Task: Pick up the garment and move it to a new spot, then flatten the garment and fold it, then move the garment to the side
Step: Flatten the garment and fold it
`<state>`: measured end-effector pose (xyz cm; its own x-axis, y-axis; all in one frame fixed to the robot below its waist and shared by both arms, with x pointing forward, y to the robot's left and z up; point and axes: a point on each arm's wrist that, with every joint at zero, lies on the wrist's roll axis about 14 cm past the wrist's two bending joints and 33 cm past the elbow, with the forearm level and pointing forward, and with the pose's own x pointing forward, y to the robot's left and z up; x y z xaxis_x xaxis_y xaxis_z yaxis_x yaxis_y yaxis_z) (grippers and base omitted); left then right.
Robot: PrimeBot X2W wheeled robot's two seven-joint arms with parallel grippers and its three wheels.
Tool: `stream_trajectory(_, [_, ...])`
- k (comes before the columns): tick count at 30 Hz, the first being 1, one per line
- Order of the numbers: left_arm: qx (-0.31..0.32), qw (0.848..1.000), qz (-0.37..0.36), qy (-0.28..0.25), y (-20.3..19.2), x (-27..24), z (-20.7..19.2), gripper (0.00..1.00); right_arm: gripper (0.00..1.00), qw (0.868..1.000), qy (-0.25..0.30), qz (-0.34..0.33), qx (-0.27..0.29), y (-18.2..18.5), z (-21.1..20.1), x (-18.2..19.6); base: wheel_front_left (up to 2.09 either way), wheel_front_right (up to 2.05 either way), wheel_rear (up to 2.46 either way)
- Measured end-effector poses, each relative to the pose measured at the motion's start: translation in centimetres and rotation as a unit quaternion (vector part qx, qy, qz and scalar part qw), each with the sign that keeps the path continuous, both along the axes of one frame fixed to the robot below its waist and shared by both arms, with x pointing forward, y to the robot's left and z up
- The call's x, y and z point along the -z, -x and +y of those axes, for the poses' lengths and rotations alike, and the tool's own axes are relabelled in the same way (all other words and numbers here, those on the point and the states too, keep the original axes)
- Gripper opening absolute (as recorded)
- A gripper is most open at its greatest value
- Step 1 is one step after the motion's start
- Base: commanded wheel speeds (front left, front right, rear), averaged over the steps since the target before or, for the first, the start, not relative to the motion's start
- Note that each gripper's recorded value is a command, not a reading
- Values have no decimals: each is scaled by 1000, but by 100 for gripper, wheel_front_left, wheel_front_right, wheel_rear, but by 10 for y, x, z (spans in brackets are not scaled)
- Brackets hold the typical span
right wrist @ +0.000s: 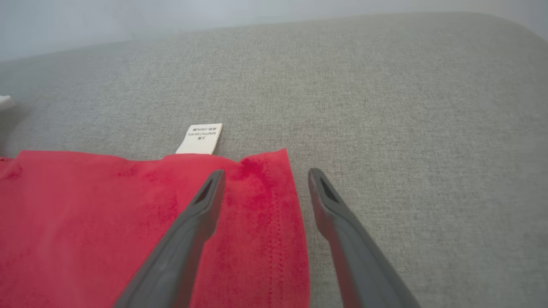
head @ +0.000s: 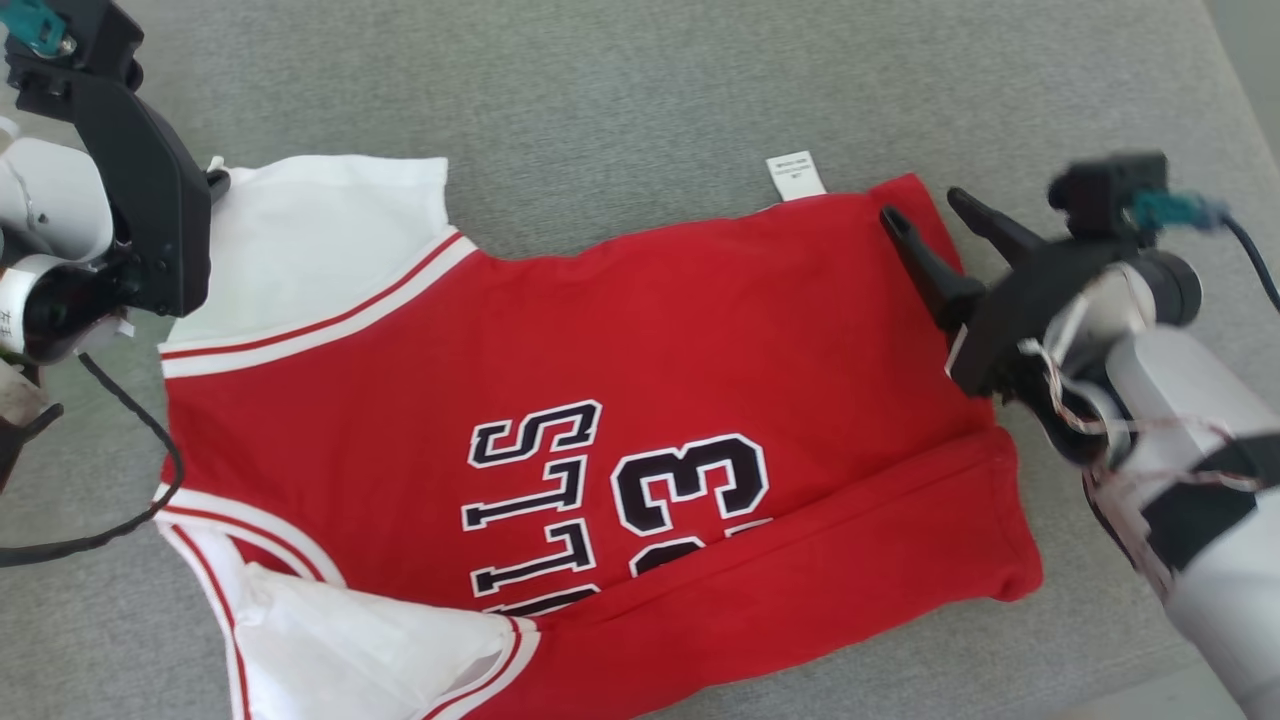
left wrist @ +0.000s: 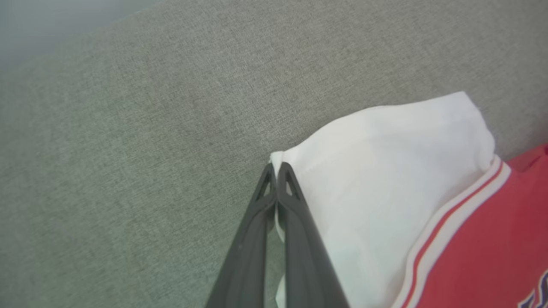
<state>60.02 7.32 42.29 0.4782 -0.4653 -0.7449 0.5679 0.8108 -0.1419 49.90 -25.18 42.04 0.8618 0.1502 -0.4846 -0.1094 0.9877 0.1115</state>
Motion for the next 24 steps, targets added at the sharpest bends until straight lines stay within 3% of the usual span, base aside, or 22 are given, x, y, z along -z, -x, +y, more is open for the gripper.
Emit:
stream_trajectory(11, [0, 1000, -5, -7, 4, -6, 12, 0, 100, 994, 48, 101, -10, -23, 5, 15, 0, 0, 0])
stream_trajectory(12, [0, 1000, -5, -8, 4, -6, 12, 0, 79, 993, 52, 109, -10, -23, 4, 17, 0, 0, 0])
stream_trajectory(13, [0, 1000, -5, -8, 5, -6, 13, 0, 64, 992, 56, 115, -11, -22, 4, 19, 0, 0, 0])
stream_trajectory(14, [0, 1000, -5, -9, 5, -6, 13, 0, 32, 991, 58, 118, -12, -22, 5, 19, 0, 0, 0])
stream_trajectory(16, [-1, 1000, -4, -9, 6, -7, 14, 0, 0, 991, 60, 117, -13, -25, 6, 17, 0, 0, 0])
stream_trajectory(21, [1, 1000, -8, -13, 8, -11, 16, 0, 0, 990, 67, 120, -15, -26, 5, 12, 0, 0, 0])
stream_trajectory(24, [11, 999, -37, -7, 6, -25, 13, 0, 0, 993, 74, 87, -16, -35, 4, -5, 0, 0, 0])
